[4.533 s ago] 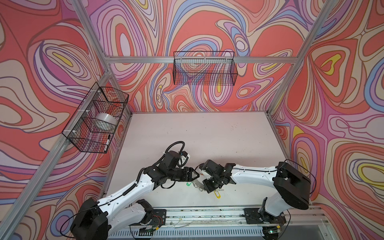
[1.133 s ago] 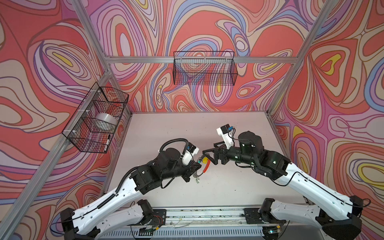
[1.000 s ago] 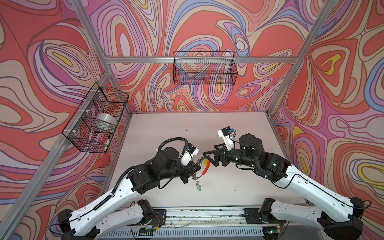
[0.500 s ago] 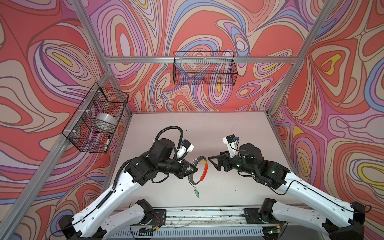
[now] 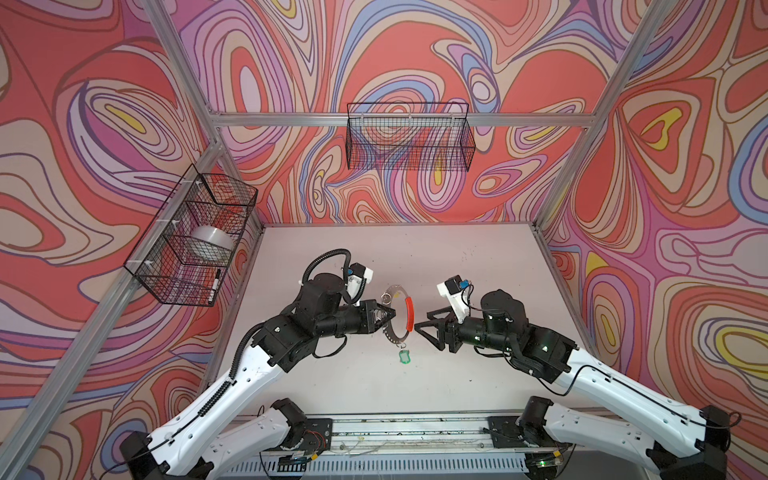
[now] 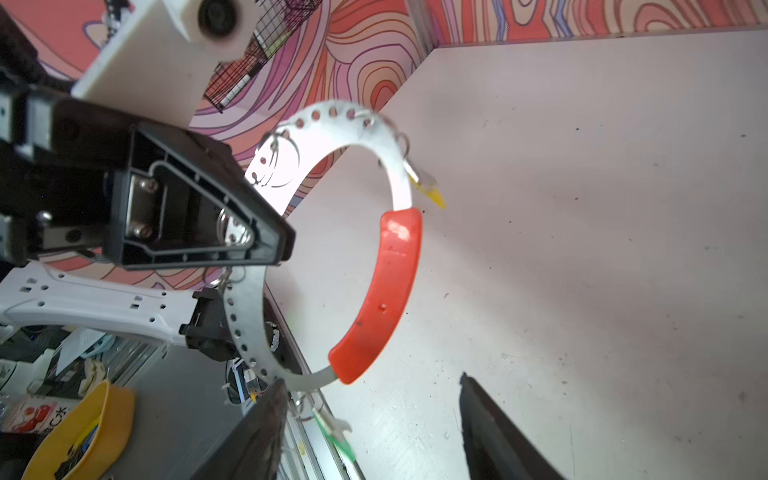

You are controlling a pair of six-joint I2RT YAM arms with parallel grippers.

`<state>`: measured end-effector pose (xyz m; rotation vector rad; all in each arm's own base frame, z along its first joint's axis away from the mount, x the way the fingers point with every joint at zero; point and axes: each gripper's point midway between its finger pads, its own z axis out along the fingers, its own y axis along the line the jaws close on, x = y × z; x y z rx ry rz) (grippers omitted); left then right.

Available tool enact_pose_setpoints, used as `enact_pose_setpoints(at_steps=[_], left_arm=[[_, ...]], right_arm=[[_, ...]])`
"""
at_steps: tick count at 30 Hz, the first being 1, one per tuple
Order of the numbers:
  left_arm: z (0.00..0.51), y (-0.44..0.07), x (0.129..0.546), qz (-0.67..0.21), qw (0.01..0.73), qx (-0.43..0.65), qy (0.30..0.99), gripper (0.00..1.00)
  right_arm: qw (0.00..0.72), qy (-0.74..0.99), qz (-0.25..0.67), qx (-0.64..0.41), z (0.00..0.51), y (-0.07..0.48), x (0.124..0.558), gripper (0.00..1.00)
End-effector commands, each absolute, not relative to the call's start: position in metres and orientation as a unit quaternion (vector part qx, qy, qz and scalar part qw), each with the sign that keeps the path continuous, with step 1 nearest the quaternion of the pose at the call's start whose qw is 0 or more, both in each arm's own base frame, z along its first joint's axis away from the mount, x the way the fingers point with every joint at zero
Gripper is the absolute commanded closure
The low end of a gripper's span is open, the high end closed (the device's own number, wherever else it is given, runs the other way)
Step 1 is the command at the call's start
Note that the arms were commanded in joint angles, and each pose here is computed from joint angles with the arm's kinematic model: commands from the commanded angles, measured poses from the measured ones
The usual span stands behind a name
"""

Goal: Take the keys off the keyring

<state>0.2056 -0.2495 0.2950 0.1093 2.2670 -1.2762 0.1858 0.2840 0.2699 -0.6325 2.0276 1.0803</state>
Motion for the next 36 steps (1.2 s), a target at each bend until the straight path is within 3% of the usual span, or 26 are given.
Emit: enact_pose_setpoints(at_steps=[1, 7, 22, 31, 36], left_arm=[[0.33, -0.24, 0.227, -0.494, 0.322, -0.027, 0.807, 1.0], [0.343, -0.234, 0.228, -0.508, 0.333, -0.053, 0.793, 1.0], [0.359, -0.239, 0.225, -0.571, 0.305, -0.065, 0.759, 1.0], [0.36, -0.246, 0.222, -0.603, 0.272, -0.062, 0.747, 1.0], [0.361, -0.243, 0.222, -0.603, 0.273, -0.068, 0.747, 1.0]], right_arm=[[0.382, 0.747, 0.462, -0.289, 0.29, 0.297, 0.176, 0.35], [0.406, 0.722, 0.474, -0.297, 0.303, 0.299, 0.174, 0.37], [0.394, 0.702, 0.501, -0.317, 0.308, 0.31, 0.168, 0.53], [0.424, 0.694, 0.49, -0.314, 0.314, 0.304, 0.172, 0.54], [0.419, 0.687, 0.498, -0.323, 0.318, 0.306, 0.168, 0.64]])
